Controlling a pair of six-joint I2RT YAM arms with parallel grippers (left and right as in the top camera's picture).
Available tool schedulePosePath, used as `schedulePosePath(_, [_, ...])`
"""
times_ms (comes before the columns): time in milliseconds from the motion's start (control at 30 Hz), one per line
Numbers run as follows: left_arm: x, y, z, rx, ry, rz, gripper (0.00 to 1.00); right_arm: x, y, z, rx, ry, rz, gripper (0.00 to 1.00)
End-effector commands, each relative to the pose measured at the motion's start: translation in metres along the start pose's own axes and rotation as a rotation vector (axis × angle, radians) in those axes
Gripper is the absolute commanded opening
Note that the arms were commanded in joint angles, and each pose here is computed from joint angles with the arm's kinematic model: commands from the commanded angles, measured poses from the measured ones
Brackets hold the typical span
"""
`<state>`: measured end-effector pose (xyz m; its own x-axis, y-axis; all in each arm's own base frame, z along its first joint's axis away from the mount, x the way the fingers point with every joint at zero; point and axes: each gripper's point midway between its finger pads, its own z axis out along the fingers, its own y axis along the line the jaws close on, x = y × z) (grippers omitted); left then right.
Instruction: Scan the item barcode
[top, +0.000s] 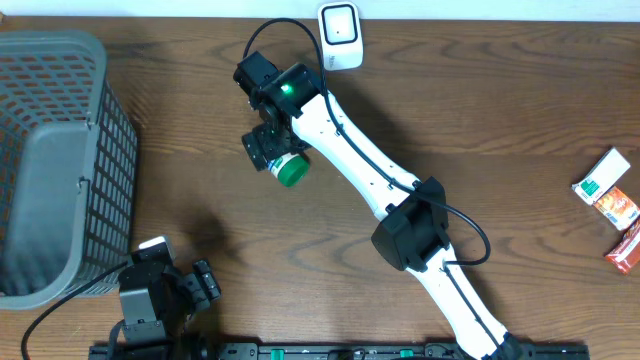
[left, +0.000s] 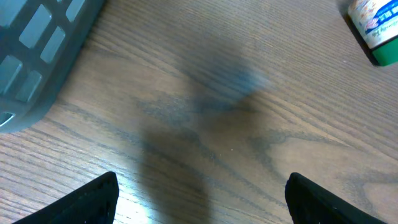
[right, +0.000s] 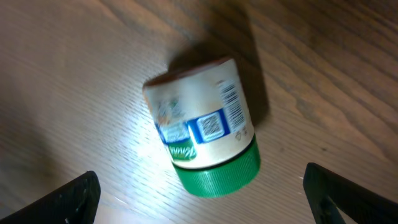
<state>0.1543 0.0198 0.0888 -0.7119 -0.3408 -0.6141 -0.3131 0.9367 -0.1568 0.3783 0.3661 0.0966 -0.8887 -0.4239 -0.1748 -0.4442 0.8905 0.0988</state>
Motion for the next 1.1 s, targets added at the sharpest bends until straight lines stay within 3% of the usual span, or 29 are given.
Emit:
schedulePosePath(0, [-0.001,-0.002,-0.002,0.009,-0.004,0.005,0.86,0.003,-0.001,0.028,0.001,0.042,0.073,0.99])
schedulePosePath(200, [-0.001,-0.002,-0.002,0.009,-0.004,0.005,0.86,0.005,-0.012,0.065,0.026,0.08,-0.05,0.99])
schedulePosePath(400, [-0.001,-0.002,-0.002,0.009,-0.004,0.005,0.86,0.004,-0.018,0.064,0.031,0.082,0.031,0.99])
schedulePosePath(700, [-0.001,-0.002,-0.002,0.009,-0.004,0.005,0.86,-0.002,-0.014,0.067,0.009,0.061,-0.035,0.99])
schedulePosePath(1067, [-0.001,-0.002,-0.002,0.009,-0.004,0.005,0.86,0.008,-0.012,0.066,0.003,0.1,0.07,0.78])
